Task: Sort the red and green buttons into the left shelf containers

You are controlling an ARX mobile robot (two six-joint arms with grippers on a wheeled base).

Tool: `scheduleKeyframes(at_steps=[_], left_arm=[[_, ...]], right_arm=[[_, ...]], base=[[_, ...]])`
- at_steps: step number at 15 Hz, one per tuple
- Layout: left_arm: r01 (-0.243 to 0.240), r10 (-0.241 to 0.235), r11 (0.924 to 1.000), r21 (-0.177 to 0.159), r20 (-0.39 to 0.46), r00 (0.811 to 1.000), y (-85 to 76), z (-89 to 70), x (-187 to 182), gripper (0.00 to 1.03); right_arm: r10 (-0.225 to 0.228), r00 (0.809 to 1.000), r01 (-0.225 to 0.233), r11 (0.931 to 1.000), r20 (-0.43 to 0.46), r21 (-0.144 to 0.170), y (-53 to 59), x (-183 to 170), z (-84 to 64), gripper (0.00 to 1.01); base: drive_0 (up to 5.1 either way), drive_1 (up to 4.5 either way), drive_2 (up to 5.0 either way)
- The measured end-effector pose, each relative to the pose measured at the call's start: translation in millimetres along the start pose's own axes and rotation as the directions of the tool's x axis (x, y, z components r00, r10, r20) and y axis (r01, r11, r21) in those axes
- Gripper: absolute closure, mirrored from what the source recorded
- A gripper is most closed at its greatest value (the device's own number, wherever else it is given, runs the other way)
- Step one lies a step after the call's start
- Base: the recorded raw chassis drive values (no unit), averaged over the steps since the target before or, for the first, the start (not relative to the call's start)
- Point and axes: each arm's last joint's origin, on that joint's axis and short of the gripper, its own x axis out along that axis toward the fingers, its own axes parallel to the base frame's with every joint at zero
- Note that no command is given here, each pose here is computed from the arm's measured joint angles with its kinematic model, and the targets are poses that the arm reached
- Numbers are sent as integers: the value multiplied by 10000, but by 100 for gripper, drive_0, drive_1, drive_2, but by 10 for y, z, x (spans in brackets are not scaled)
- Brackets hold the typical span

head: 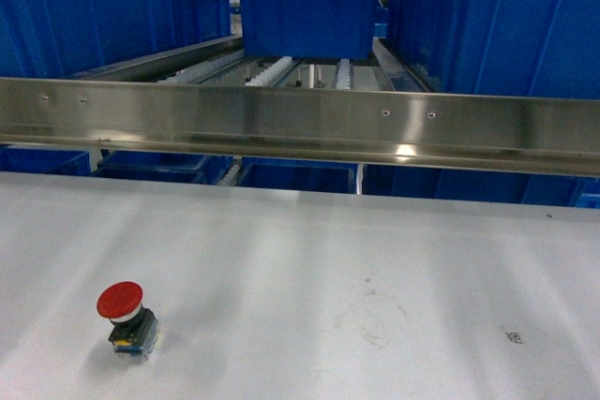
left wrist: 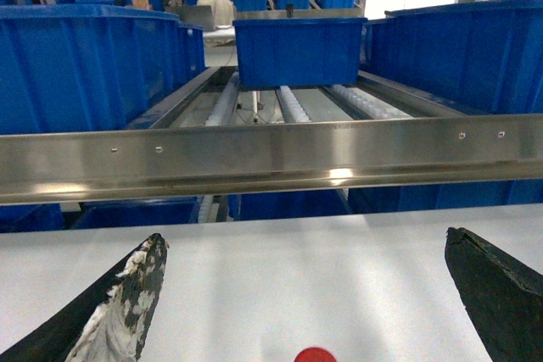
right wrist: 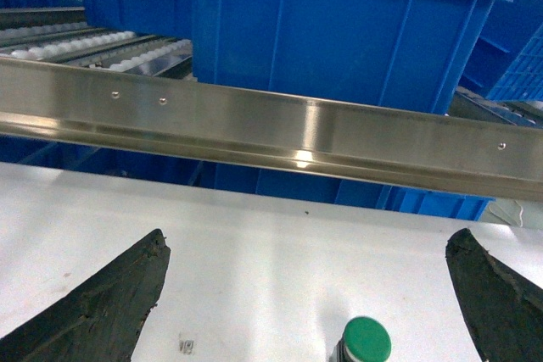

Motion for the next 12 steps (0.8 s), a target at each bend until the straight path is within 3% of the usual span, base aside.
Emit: scheduleKeyframes(at_steps=[2,3,4,5,6,7,9,12], left_arm=[[255,-270,9992,-313,-501,9984,-53,65,466,5],[305,-368,9985,-455,-1445,9888,-69,-17,644,5],[84,-272,9982,-594,-3242,9456,-89,-216,865,5],[53,-286,9979,-643,-3674,9296,-89,-258,921,5],[69,-304,9978,-659,-3631,9312,-91,-251,923,5],[75,-308,9977,-669,-3539,9348,-92,-231,921,5],[104,-337,9976,-684,-3492,9364,-94,-219,931,5],[93,-325,9976,-679,-3496,9363,-96,-219,931,5]], right_arm=[[-322,9952,319,9995,-925,-57,-94,498,27,3],[-499,9850,481,9987,-1650,-150,-137,710,-55,3],[-864,9431,774,9962,-3210,-405,-236,1030,-318,3],[-843,8999,758,9964,-4278,-370,-310,1170,-485,3],[-1243,8676,1099,9922,-4815,-582,-373,1240,-628,3],[-1307,8486,1154,9914,-5126,-617,-384,1230,-698,3],[-1326,8610,1135,9912,-4910,-686,-381,1233,-657,3],[-1316,8614,1077,9912,-4907,-768,-379,1233,-653,3]], base=[[0,0,0],[0,0,0],[0,0,0],[0,0,0],[0,0,0],[0,0,0],[0,0,0],[0,0,0]])
